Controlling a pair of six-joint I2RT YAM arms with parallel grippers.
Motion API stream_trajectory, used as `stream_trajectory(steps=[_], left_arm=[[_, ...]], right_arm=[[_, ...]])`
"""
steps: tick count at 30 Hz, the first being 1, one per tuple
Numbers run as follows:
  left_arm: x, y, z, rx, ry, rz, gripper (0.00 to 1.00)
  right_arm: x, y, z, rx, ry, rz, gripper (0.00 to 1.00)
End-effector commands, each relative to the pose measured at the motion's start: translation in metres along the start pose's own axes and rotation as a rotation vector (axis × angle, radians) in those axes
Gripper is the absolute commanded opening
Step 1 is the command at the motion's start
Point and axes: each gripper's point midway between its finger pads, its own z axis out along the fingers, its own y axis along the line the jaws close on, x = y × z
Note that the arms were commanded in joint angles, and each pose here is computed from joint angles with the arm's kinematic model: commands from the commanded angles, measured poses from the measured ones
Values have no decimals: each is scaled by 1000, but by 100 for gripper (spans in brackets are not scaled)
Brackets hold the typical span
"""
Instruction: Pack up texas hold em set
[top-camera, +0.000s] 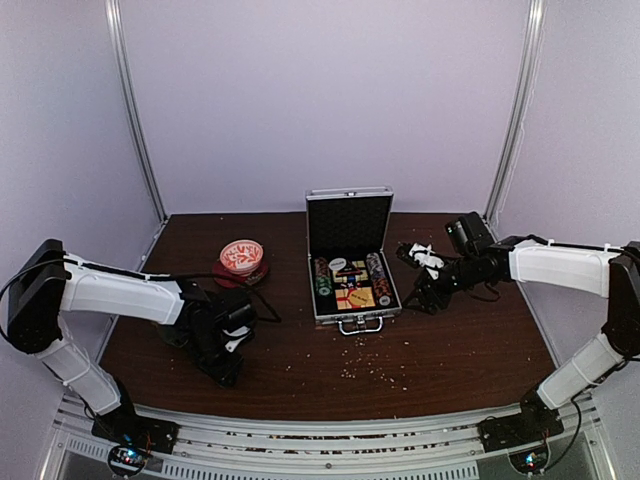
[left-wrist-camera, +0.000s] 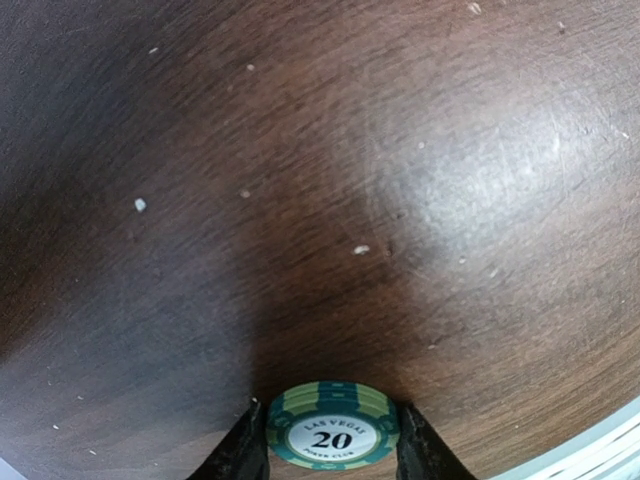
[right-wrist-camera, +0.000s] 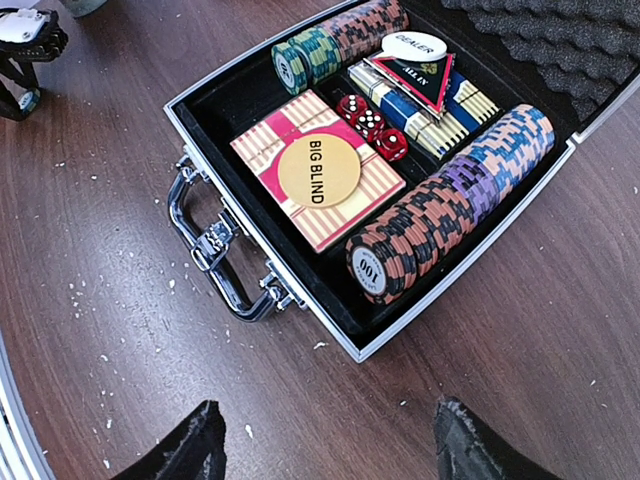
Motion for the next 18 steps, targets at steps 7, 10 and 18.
stream_trajectory(steps=[7, 10, 18], left_arm=[[3, -1, 5, -14, 23, 15, 37], [2, -2, 4, -13, 20, 18, 36], [-16, -2, -24, -58, -27, 25, 34]], right_arm=[[1, 2, 3, -28, 12, -7, 73], [2, 2, 3, -29, 14, -7, 73], [2, 2, 3, -32, 15, -6, 73]])
